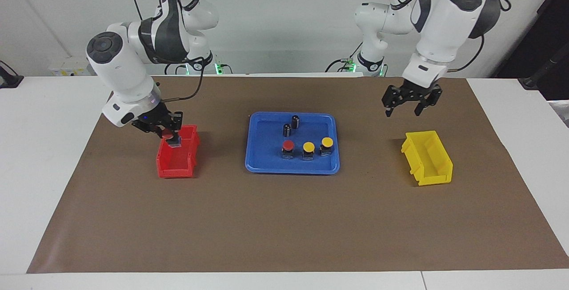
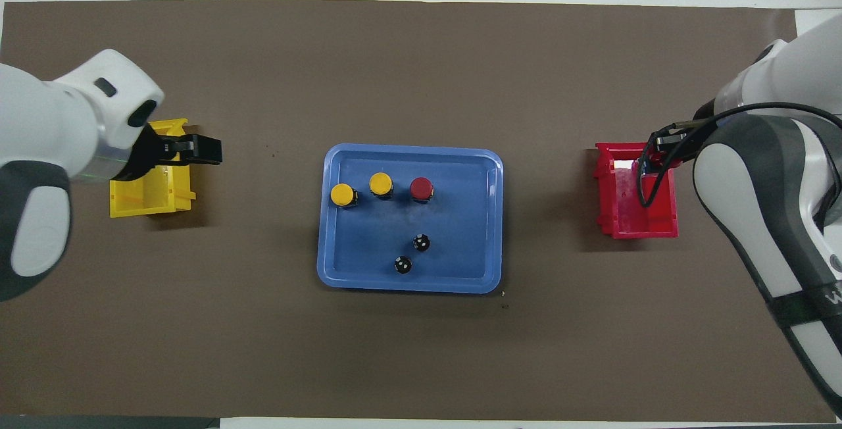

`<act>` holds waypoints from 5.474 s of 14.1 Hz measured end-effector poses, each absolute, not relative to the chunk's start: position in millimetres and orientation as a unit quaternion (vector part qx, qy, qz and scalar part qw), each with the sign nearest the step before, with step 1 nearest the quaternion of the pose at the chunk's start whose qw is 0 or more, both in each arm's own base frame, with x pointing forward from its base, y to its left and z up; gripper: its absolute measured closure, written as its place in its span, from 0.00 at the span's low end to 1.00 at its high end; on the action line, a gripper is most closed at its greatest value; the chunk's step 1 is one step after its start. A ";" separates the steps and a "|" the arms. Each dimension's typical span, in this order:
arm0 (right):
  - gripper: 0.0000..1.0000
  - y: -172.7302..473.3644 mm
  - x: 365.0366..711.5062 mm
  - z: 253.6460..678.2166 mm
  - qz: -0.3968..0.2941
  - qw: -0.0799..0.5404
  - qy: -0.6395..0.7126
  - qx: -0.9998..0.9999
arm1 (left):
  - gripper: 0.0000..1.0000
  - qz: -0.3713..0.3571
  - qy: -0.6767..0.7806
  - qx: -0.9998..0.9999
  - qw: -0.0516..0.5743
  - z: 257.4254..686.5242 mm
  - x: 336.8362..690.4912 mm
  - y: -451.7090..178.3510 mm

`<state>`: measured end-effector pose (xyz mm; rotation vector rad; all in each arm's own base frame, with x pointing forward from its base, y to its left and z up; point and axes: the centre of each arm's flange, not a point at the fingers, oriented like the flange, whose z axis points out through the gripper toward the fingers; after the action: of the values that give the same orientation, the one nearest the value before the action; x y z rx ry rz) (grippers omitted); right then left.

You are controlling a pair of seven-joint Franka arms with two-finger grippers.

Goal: Sort red and yellow buttons by color
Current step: 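Grasp a yellow button with the left gripper while the right gripper withdraws, then carry the yellow button to the yellow bin while the right gripper grasps red, then release the yellow button while the right gripper carries red to the bin, then reach the left gripper to the last yellow button while the right releases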

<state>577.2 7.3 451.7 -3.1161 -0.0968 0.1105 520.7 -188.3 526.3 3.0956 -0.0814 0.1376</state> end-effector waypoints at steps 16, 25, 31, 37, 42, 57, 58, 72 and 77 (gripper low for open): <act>0.58 7.4 500.0 346.5 -0.011 0.007 -0.070 -0.997 | 0.08 0.032 -0.055 0.998 0.010 369.3 495.3 -323.6; 0.36 46.5 554.5 462.8 0.001 0.016 -0.067 -0.998 | 0.48 0.046 -0.044 0.998 0.019 363.5 488.4 -332.5; 0.31 213.5 562.0 466.8 -0.040 0.037 -0.003 -0.999 | 0.59 0.043 -0.039 0.998 0.018 367.5 488.3 -333.3; 0.30 263.6 556.6 452.0 -0.055 0.052 0.027 -0.997 | 0.59 0.012 -0.030 0.999 0.007 456.6 487.9 -298.4; 0.30 373.8 550.0 424.6 -0.060 0.043 0.058 -0.996 | 0.59 0.005 -0.052 0.998 0.021 507.1 530.3 -114.4; 0.36 386.5 542.2 346.8 -0.050 0.017 0.045 -0.998 | 0.59 0.040 -0.067 0.997 0.009 406.8 553.2 9.5; 0.41 385.9 541.3 344.5 -0.049 0.017 0.045 -0.998 | 0.59 0.037 -0.068 0.997 0.008 397.1 551.3 9.4; 0.59 90.6 602.2 468.3 -0.024 -0.031 -0.003 -0.999 | 0.38 0.029 -0.068 0.997 0.009 389.3 546.0 8.9; 0.59 35.0 590.3 415.6 -0.049 -0.027 -0.015 -0.998 | 0.16 0.039 -0.020 0.999 0.024 467.8 557.1 -88.7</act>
<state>590.3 35.0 415.6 -3.1915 -0.0494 -0.1566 557.1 -88.7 467.8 3.0908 -0.0626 0.1203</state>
